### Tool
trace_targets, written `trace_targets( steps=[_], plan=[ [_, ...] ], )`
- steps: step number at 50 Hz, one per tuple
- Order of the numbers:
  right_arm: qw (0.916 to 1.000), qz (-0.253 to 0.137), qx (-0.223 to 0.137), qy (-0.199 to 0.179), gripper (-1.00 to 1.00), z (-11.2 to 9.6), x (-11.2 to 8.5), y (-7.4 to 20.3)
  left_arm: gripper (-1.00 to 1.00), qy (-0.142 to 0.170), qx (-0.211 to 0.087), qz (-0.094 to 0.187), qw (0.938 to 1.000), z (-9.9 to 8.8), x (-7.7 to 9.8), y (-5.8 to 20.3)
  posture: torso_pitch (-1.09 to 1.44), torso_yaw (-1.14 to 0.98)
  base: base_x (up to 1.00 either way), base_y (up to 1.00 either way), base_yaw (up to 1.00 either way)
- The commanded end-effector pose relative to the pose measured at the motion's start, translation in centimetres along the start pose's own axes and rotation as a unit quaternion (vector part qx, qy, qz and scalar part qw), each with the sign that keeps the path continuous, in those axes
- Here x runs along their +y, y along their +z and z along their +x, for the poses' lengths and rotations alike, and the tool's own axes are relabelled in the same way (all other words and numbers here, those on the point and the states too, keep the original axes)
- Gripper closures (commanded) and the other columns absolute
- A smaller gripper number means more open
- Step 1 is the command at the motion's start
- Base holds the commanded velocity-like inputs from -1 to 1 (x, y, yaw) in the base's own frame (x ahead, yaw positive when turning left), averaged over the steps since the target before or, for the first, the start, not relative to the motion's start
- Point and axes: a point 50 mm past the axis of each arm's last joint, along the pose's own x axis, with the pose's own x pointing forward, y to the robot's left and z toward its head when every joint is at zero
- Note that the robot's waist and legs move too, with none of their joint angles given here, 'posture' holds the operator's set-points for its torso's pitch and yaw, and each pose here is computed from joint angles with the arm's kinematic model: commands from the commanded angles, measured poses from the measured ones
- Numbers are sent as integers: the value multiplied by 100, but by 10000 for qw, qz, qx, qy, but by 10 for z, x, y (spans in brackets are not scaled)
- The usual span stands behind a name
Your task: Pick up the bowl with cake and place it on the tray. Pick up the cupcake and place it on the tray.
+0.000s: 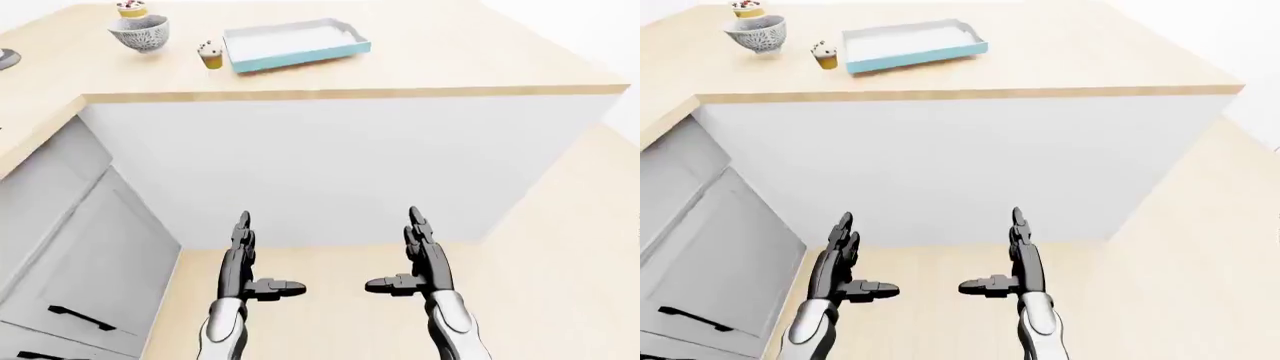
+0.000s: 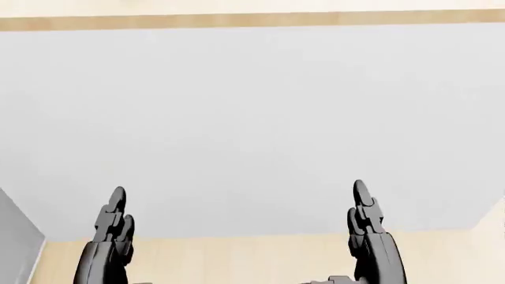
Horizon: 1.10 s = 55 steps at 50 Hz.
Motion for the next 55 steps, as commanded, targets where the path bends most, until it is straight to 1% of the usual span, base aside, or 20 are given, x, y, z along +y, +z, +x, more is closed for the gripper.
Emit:
trace_targets(
  steps=[1, 2, 8, 11, 14, 18, 22, 24, 25, 28, 29, 31, 33, 35, 40, 43, 45, 48, 52, 55],
  plan=[
    [9958, -43, -911, -24, -100, 3, -1, 38, -100, -65, -1051, 165, 9943, -4, -4, 44, 0, 0, 0, 0, 0],
    [9957, -30, -929, -17, -100, 1, 0, 40, -100, -85, -1019, 123, 9947, -3, -3, 43, 0, 0, 0, 0, 0],
    [9955, -37, -944, 5, -100, 0, 2, 40, -100, -121, -1001, 147, 9948, -3, -4, 43, 0, 0, 0, 0, 0],
    [9949, -87, -1002, -48, -100, 4, 1, 44, -100, -117, -1013, 197, 9946, -5, -3, 55, 0, 0, 0, 0, 0],
    [9938, -99, -1106, -78, -100, 3, 0, 62, -100, -116, -1101, 269, 9935, -8, -1, 79, 0, 0, 0, 0, 0],
    [9908, -103, -1349, -90, -100, -3, -2, 100, -100, -108, -1341, 376, 9902, -11, 1, 119, 0, 0, 0, 0, 0],
    [9873, -36, -1586, -121, -100, -6, -7, 129, -100, -93, -1528, 387, 9875, -13, 3, 153, 0, 0, 0, 0, 0],
    [9832, 53, -1825, -65, -100, -16, -9, 151, -100, -94, -1632, 401, 9857, -16, 4, 171, 0, 0, 0, 0, 0],
    [9812, 3, -1929, -44, -100, -19, -10, 159, -100, -68, -1669, 377, 9852, -17, 6, 177, 0, 0, 0, 0, 0],
    [9778, 110, -2090, 49, -100, -24, -10, 176, -100, 7, -1768, 342, 9837, -20, 13, 195, 0, 0, 0, 20, 0],
    [9771, 133, -2121, 128, -100, -26, -8, 182, -100, 69, -1846, 289, 9824, -22, 17, 206, 0, 0, 0, 45, 0],
    [9767, 144, -2130, 222, -100, -28, -3, 187, -100, 105, -1904, 311, 9812, -22, 20, 214, 0, 0, 0, 46, 0],
    [9766, 179, -2124, 278, -100, -27, -2, 188, -100, 138, -1917, 329, 9808, -22, 22, 218, 0, 0, 0, 47, 0],
    [9765, 205, -2124, 299, -100, -27, -2, 187, -100, 187, -1922, 431, 9802, -21, 22, 219, 0, 0, 0, 47, 0],
    [9760, 283, -2134, 340, -100, -28, -1, 190, -100, 194, -1984, 435, 9790, -26, 24, 226, 0, 0, 0, 47, 0],
    [9760, 314, -2123, 357, -100, -28, 0, 189, -100, 203, -1963, 435, 9794, -26, 26, 223, 0, 0, 0, 47, 0],
    [9761, 375, -2110, 359, -100, -26, -1, 187, -100, 208, -1953, 422, 9796, -26, 25, 223, 0, 0, 0, 39, 0],
    [9760, 385, -2109, 377, -100, -27, 0, 187, -100, 191, -1971, 498, 9789, -25, 22, 226, 0, 0, 0, 33, 0],
    [9754, 397, -2128, 406, -100, -27, 0, 188, -100, 197, -1973, 487, 9789, -23, 23, 226, 0, 0, 0, 33, 0],
    [9751, 452, -2127, 432, -100, -26, 1, 187, -100, 149, -1922, 396, 9805, -23, 23, 224, 0, 0, 0, 32, 0]
  ],
)
